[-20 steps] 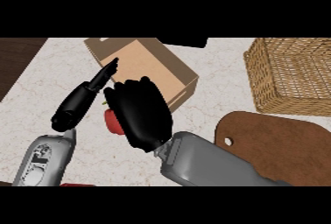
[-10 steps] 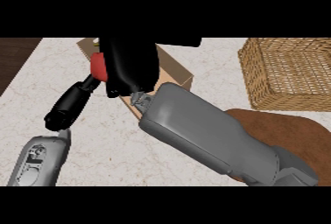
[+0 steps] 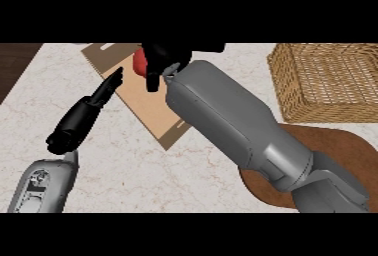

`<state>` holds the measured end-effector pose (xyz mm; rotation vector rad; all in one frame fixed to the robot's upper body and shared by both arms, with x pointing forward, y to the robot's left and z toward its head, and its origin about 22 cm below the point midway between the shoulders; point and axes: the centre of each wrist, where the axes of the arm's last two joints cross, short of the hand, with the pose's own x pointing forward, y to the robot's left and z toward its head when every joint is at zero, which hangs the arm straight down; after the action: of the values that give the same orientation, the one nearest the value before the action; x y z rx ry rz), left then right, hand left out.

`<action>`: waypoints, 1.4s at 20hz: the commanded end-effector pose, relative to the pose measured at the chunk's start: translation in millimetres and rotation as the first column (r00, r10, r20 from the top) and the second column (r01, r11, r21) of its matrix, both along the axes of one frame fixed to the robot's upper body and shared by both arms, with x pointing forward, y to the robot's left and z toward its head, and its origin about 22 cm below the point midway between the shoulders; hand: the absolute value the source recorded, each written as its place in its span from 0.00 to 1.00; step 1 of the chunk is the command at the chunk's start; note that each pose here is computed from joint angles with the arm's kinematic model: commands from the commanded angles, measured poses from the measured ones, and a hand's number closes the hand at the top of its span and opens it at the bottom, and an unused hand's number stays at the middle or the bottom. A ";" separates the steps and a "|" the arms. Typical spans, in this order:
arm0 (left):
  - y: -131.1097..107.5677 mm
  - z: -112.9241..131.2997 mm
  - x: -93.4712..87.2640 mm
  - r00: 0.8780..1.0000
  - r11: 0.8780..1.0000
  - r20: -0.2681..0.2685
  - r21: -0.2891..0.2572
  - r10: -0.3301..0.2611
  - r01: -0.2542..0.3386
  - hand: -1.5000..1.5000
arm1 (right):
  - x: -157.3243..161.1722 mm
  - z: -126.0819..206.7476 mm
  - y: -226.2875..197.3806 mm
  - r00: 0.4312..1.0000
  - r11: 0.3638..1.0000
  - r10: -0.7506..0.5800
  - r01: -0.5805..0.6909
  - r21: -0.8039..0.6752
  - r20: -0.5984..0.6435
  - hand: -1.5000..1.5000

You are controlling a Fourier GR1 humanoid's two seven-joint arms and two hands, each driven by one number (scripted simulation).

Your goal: Pick the bell pepper from the cutting board and place it in the cardboard box

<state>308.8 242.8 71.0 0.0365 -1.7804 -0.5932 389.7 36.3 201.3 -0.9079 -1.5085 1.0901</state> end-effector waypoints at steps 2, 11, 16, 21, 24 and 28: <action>10.6 10.0 -4.6 1.000 1.000 -0.001 0.013 0.016 -0.016 0.50 | 29.2 -9.4 -23.2 0.981 0.998 0.041 -0.050 -0.044 -0.187 1.00; 5.9 3.7 1.7 0.999 0.999 0.001 -0.005 0.050 -0.050 0.50 | 48.5 -43.4 -49.6 0.897 0.978 0.145 -0.193 -0.076 -0.418 0.00; 9.5 4.4 -1.4 1.000 1.000 -0.005 -0.001 0.022 -0.022 0.50 | 48.0 -31.6 -45.2 0.912 0.952 0.305 -0.287 0.104 -0.276 0.00; 7.8 2.7 -8.3 0.999 0.999 0.006 -0.008 0.041 -0.041 0.50 | 52.6 -13.1 -62.0 0.951 0.737 0.302 -0.195 0.647 -0.058 0.00; 10.7 4.6 -7.7 1.000 1.000 0.006 -0.005 0.024 -0.024 0.50 | 57.8 -18.8 -79.1 0.975 0.569 0.218 -0.088 0.817 -0.047 0.00; 14.2 -5.7 -13.8 1.000 1.000 -0.009 -0.008 0.027 -0.027 0.50 | 65.5 -24.0 -91.7 0.985 0.473 0.149 0.004 0.881 -0.085 0.00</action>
<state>297.1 255.0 67.8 0.0600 -1.7729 -0.5684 449.9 -44.5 178.9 -0.0519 -1.7017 0.4779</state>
